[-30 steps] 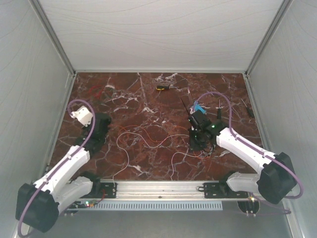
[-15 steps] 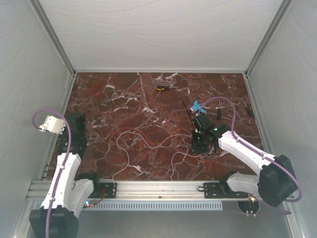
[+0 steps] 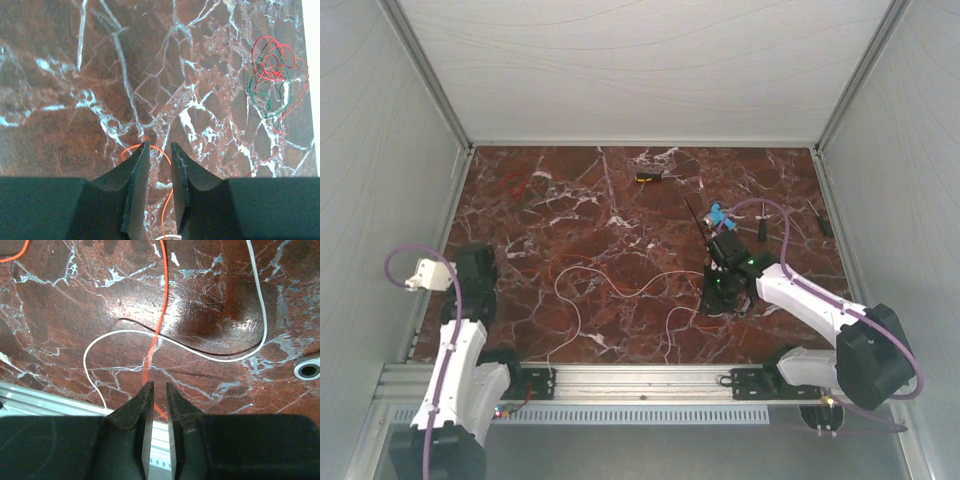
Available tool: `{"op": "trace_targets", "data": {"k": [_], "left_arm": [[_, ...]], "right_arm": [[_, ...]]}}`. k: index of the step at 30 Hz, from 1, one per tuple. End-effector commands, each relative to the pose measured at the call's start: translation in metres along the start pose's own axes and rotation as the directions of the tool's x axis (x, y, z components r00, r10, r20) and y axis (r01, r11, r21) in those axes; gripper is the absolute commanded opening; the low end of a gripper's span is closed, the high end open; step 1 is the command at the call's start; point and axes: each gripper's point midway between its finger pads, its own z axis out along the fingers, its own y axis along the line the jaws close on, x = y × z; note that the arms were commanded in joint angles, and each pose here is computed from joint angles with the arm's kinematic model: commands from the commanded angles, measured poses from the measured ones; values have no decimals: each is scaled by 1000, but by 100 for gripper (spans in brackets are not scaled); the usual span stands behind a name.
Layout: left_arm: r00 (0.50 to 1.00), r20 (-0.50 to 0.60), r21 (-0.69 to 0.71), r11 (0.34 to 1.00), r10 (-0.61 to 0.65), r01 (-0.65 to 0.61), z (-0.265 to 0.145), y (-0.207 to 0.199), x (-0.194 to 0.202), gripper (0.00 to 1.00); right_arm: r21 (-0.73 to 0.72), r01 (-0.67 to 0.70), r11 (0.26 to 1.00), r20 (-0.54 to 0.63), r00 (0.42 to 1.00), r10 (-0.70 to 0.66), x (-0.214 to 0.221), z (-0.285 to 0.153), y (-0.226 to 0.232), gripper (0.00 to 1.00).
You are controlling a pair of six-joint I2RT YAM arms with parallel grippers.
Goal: Zip-tie the wires
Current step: Straighten the cable at the center of the board.
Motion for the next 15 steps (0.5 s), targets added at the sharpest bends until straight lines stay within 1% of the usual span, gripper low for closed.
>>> {"op": "trace_targets", "data": {"k": [1, 2, 3, 4, 6, 8, 10, 11, 12, 14, 15], "left_arm": [[996, -21, 2, 996, -88, 88, -3, 8, 6, 31], [995, -17, 9, 995, -95, 96, -5, 8, 5, 37], [995, -15, 15, 995, -99, 99, -6, 8, 5, 47], [995, -10, 27, 994, -103, 103, -8, 7, 2, 55], [994, 2, 45, 993, -112, 112, -12, 4, -3, 68], [992, 21, 53, 991, -122, 121, -16, 2, -9, 79], [990, 45, 70, 989, -131, 128, -21, -3, -19, 97], [990, 56, 83, 988, -132, 127, -24, -5, -23, 100], [989, 68, 98, 988, -130, 124, -27, -9, -28, 100], [988, 94, 138, 984, -127, 113, -35, -17, -39, 100], [988, 106, 154, 983, -116, 99, -38, -21, -43, 100]], "right_arm": [[3, 3, 1000, 16, 1000, -3, -4, 5, -1, 16], [4, 3, 1000, 17, 1000, -3, -4, 4, -1, 17], [3, 1, 1000, 20, 1000, -1, -5, 4, -1, 17], [3, 0, 1000, 22, 1000, 0, -5, 3, -1, 18], [4, 0, 1000, 36, 999, 0, -8, 0, 1, 19], [8, -2, 1000, 49, 999, 2, -12, -3, 1, 20], [16, 0, 1000, 70, 998, -1, -18, -9, 2, 22], [18, 2, 1000, 81, 997, -3, -21, -13, 3, 23], [18, 5, 1000, 93, 996, -7, -24, -17, 5, 27], [15, 11, 1000, 123, 992, -13, -31, -26, 8, 43], [13, 14, 1000, 136, 991, -16, -34, -30, 10, 54]]}}
